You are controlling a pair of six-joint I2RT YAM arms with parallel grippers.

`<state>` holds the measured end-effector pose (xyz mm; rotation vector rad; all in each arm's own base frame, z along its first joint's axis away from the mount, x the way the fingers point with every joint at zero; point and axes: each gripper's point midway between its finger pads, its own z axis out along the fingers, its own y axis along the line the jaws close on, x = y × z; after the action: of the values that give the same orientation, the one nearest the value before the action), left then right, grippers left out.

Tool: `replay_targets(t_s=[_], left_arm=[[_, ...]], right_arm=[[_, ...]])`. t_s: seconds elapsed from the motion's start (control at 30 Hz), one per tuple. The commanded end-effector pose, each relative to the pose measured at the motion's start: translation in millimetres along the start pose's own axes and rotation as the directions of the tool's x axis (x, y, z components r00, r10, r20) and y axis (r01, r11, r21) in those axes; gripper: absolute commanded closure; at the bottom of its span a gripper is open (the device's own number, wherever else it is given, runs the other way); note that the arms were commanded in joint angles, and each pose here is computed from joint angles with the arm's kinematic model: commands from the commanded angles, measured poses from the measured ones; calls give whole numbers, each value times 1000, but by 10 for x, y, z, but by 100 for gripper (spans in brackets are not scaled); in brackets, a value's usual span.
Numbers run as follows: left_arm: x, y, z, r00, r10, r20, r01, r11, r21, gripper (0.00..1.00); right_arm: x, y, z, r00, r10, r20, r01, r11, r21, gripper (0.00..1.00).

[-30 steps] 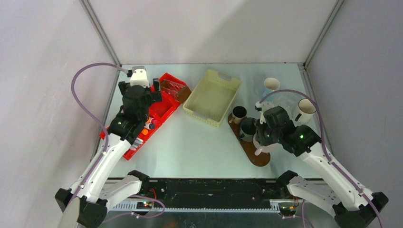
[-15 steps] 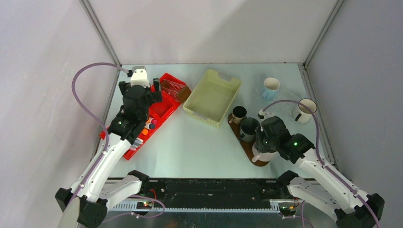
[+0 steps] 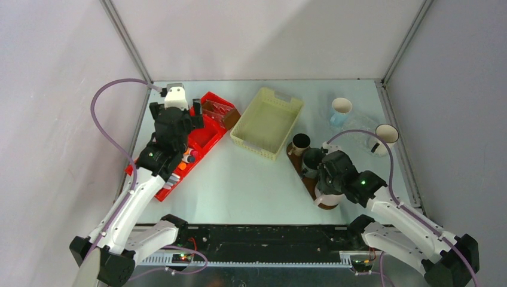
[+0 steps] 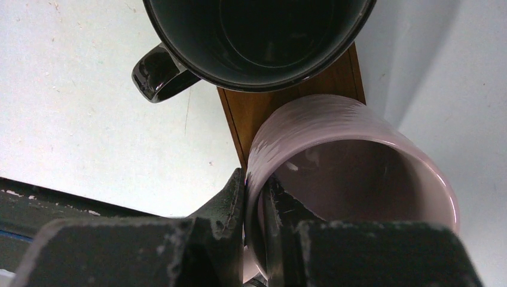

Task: Prepare toiletry sets of a toothbrush and toothpaste on the tray
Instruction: Place the cup on the tray.

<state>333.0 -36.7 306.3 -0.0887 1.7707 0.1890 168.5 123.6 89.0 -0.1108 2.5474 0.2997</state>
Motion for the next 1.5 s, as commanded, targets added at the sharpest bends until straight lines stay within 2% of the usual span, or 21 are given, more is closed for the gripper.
replay_targets(t_s=[0.0,0.17,0.27,0.33,0.67,0.73,0.87,0.93,1.03,1.1,1.13,1.17,1.3,1.47], left_arm=[[-57,65,18,1000,9,19,-8,1000,-30,2],[-57,63,21,1000,10,19,-10,999,-31,2],[-53,59,23,1000,12,17,-11,999,-30,2],[-45,58,25,1000,14,15,-13,999,-30,2],[-44,55,29,1000,13,13,-12,1000,-28,2],[-45,47,32,1000,12,12,-12,1000,-25,2],[-28,-21,37,1000,-1,-1,1,1000,6,2],[-31,-141,51,1000,-22,-16,23,998,60,2],[34,-325,51,993,-86,-86,96,988,122,2],[94,-505,41,978,-136,-156,164,970,180,2],[131,-636,39,969,-149,-197,192,956,223,2],[199,-710,17,952,-183,-245,240,943,231,2],[545,-1178,-40,876,-223,-428,364,888,281,2],[1018,-1753,-58,783,-220,-581,447,849,281,2]], right_arm=[[-255,112,4,995,20,102,-19,1000,-12,93],[-234,113,0,994,20,106,-21,1000,4,82],[-240,125,-9,994,22,111,-22,1000,-2,70],[-252,140,-25,993,27,117,-26,1000,-11,67],[-415,154,-258,984,61,168,-59,998,-18,66],[-472,171,-349,982,58,181,-54,998,-28,63],[-620,215,-556,974,21,225,-9,999,-54,52],[-738,235,-655,965,-10,262,27,998,-60,41],[-983,257,-822,942,-60,329,82,995,-52,33],[-1140,227,-905,923,-80,376,98,995,-30,23],[-1225,206,-949,911,-75,405,92,996,-22,6],[-1278,158,-981,899,-92,428,100,995,2,3],[-1491,-44,-1105,851,-114,512,82,993,85,1],[-1630,-237,-1271,800,-147,581,55,983,173,0]])
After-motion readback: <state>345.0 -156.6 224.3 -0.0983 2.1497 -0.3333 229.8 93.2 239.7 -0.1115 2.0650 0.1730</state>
